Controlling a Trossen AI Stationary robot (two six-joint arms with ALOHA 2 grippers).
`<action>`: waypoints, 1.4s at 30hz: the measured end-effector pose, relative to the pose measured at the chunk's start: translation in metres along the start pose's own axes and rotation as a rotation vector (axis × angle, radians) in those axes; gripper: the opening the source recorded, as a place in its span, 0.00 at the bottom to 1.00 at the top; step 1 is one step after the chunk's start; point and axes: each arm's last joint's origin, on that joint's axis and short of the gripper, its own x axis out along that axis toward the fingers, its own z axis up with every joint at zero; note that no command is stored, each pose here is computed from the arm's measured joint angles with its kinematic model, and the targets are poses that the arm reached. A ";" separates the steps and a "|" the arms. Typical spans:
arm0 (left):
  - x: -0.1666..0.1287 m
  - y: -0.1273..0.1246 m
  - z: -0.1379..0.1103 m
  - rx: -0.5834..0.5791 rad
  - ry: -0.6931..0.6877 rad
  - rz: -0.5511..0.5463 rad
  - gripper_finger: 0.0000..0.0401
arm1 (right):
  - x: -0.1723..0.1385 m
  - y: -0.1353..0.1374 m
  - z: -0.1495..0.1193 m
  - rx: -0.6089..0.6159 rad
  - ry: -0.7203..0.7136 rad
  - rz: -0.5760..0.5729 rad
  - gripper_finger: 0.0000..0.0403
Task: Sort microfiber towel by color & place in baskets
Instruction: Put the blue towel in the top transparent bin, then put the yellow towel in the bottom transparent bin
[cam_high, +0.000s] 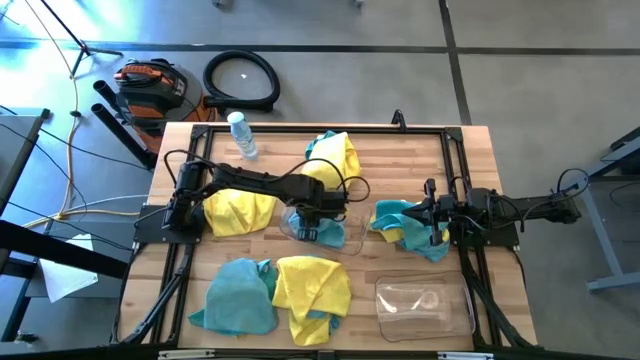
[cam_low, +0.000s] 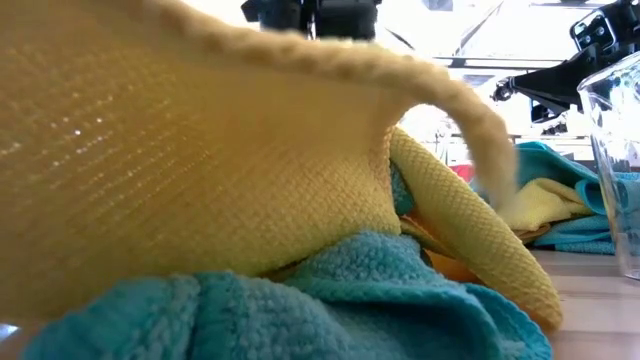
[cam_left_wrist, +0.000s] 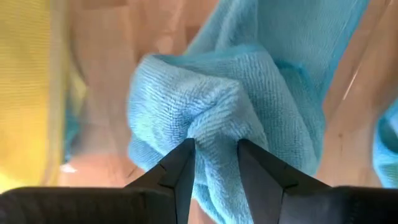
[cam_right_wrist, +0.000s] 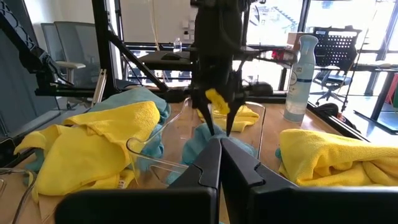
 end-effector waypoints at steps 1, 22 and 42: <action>-0.005 0.001 0.002 -0.015 -0.004 0.001 0.28 | 0.000 0.000 0.000 0.000 0.000 0.000 0.00; -0.081 -0.027 0.000 -0.323 0.058 -0.019 0.28 | 0.000 0.000 0.000 0.000 0.000 0.000 0.00; -0.120 -0.060 -0.098 -0.392 -0.237 0.010 0.28 | -0.001 -0.007 0.048 0.113 -0.003 -0.205 0.00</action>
